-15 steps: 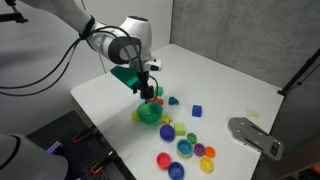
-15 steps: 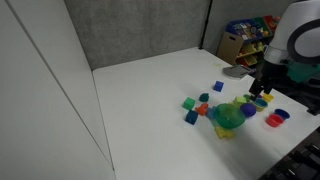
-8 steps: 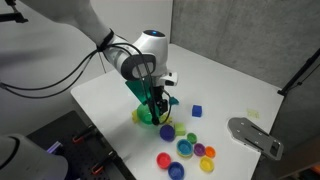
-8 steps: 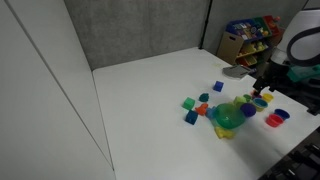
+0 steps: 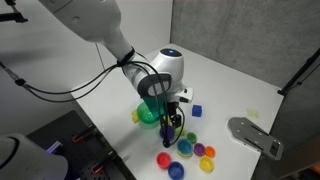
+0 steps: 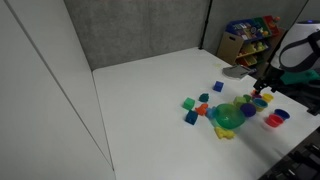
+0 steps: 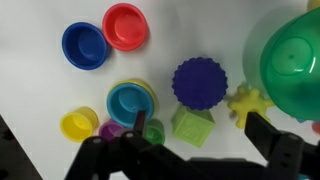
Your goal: Put the purple ball in the big green bowl
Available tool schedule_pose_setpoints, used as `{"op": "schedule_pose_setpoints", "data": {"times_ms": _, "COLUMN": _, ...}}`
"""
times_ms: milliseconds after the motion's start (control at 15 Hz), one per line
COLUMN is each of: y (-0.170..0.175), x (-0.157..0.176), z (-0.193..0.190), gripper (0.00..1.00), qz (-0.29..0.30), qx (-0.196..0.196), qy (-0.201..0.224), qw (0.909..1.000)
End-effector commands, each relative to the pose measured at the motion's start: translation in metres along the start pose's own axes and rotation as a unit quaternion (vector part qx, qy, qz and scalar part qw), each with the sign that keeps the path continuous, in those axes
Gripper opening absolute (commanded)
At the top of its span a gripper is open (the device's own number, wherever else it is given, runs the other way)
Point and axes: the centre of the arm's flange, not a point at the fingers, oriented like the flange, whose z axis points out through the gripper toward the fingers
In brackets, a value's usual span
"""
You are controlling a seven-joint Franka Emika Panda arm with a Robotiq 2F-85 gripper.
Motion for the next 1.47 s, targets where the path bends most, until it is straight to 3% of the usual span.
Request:
{"op": "schedule_pose_setpoints", "data": {"times_ms": 0, "y": -0.001, "x": 0.016, "z": 0.029, "gripper": 1.0, "qz": 0.018, "qx": -0.018, "qy": 0.001, "qw": 0.9997}}
{"op": "schedule_pose_setpoints", "data": {"times_ms": 667, "y": -0.023, "x": 0.004, "z": 0.098, "gripper": 1.0, "qz": 0.0, "qx": -0.038, "qy": -0.014, "qw": 0.9992}}
{"op": "schedule_pose_setpoints", "data": {"times_ms": 1400, "y": -0.047, "x": -0.006, "z": 0.113, "gripper": 1.0, "qz": -0.046, "qx": -0.06, "qy": 0.046, "qw": 0.996}}
